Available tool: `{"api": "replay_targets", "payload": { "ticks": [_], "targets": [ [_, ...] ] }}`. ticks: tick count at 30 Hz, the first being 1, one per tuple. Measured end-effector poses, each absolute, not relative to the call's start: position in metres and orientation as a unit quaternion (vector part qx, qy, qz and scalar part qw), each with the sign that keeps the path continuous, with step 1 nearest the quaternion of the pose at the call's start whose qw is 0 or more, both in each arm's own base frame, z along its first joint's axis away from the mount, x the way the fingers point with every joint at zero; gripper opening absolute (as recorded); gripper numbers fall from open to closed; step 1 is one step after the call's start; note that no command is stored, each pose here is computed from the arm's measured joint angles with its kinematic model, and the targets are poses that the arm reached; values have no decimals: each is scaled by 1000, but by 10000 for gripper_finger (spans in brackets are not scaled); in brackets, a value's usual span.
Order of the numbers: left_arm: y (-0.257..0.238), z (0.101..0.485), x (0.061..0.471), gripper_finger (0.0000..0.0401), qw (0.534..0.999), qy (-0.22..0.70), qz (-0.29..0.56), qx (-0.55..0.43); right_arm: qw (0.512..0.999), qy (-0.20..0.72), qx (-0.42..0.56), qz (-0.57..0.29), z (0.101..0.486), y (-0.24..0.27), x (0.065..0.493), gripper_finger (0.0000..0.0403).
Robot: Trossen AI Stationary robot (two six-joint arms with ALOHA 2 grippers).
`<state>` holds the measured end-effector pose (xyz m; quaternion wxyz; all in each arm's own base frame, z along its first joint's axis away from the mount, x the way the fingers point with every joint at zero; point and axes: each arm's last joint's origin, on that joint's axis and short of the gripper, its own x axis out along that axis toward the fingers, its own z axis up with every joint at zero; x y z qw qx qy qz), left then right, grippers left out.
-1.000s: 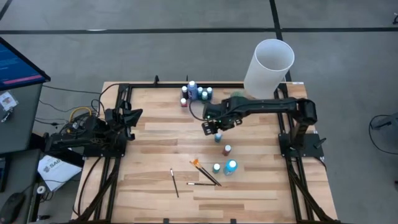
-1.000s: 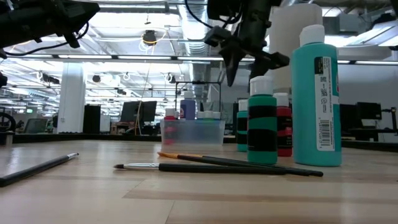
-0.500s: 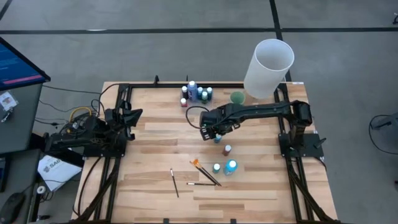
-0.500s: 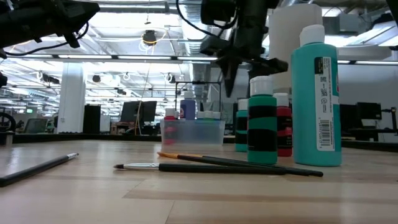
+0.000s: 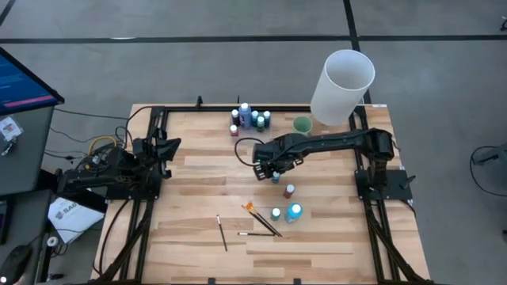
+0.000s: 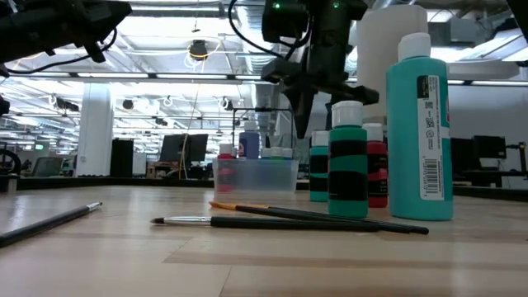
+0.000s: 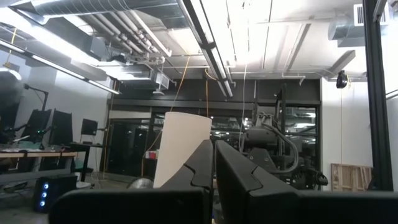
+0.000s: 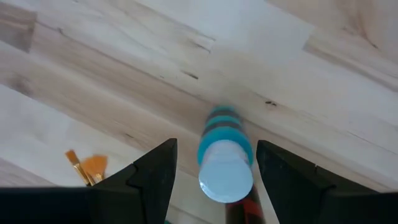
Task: Pick & Place Paint Supplies
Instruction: Put the top light blue paint bottle into the transparent bin
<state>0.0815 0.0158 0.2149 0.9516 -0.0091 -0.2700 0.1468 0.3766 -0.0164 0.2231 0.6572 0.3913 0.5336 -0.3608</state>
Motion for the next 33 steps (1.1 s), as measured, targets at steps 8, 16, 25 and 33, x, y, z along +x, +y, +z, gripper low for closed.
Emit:
{"api": "replay_targets", "payload": {
  "ticks": [8, 16, 25, 33],
  "targets": [
    [16, 215, 81, 2, 951, -270, 147, -9, 651, 536, 392, -367, 223, -14, 375, 215],
    [16, 215, 81, 2, 951, -270, 147, -9, 650, 538, 391, -368, 223, -14, 375, 160],
    [16, 215, 81, 2, 951, -270, 147, -9, 648, 540, 390, -369, 223, -14, 374, 106],
    [16, 215, 81, 2, 951, -270, 147, -9, 660, 535, 378, -368, 224, -15, 375, 106]
  ]
}}
